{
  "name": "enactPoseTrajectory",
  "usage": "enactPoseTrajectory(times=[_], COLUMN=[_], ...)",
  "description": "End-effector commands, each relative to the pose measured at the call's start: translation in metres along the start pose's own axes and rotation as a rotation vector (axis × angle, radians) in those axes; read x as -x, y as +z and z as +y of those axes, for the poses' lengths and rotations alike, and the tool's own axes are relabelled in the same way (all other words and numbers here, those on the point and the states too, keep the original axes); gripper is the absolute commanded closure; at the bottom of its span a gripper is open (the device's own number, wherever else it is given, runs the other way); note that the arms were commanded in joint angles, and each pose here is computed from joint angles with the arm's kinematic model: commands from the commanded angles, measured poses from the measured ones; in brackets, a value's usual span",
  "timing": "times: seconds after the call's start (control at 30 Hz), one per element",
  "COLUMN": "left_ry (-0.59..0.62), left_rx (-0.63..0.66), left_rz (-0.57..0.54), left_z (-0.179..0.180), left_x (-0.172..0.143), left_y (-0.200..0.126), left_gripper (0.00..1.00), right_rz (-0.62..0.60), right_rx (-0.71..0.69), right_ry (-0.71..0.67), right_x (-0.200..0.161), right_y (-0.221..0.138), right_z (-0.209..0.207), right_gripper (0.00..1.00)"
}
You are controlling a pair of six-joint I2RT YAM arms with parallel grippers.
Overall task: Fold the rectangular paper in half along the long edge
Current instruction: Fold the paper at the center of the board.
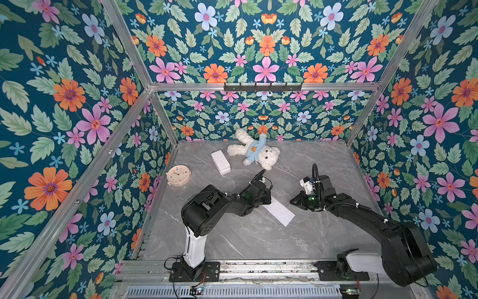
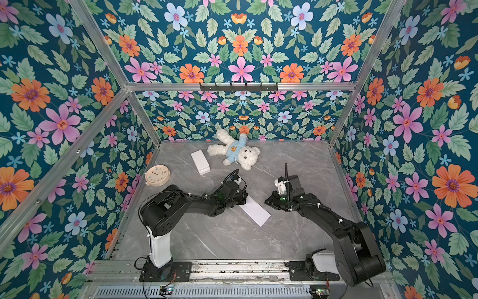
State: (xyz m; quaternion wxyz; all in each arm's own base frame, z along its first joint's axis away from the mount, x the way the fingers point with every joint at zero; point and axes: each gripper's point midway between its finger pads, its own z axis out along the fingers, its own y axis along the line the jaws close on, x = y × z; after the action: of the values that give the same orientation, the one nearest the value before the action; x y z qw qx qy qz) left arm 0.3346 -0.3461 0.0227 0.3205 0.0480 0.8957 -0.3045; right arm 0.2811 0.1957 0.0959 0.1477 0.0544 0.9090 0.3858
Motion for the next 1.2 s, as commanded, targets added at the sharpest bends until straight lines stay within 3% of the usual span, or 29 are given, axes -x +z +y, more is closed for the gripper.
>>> enactPoseTrajectory(times=[0.0,0.1,0.23,0.53,0.77,1.17], left_ry=[0.017,0.024,0.034,0.032,0.031,0.030], left_rx=[0.099,0.096,0.102,0.092,0.100,0.110], left_rz=[0.085,0.080,0.071,0.065,0.058,0.051], left_z=[0.027,0.026,0.026,0.023,0.026,0.029], left_x=[-0.024,-0.022,-0.020,-0.018,-0.017,-0.015], left_y=[0.000,-0.001,-0.004,-0.001,-0.003,-0.004], left_gripper=[1.00,1.00,1.00,1.00,1.00,1.00], right_rz=[0.026,0.057,0.125,0.233,0.246,0.195], right_rx=[0.070,0.148,0.122,0.087,0.042,-0.090], right_ry=[-0.040,-0.017,0.022,0.074,0.152,0.259], right_x=[0.015,0.029,0.033,0.009,-0.013,-0.051], right_y=[0.018,0.041,0.070,0.087,0.078,0.032], right_z=[0.021,0.031,0.015,-0.012,-0.041,-0.081], right_gripper=[0.97,0.97,0.97,0.97,0.97,1.00])
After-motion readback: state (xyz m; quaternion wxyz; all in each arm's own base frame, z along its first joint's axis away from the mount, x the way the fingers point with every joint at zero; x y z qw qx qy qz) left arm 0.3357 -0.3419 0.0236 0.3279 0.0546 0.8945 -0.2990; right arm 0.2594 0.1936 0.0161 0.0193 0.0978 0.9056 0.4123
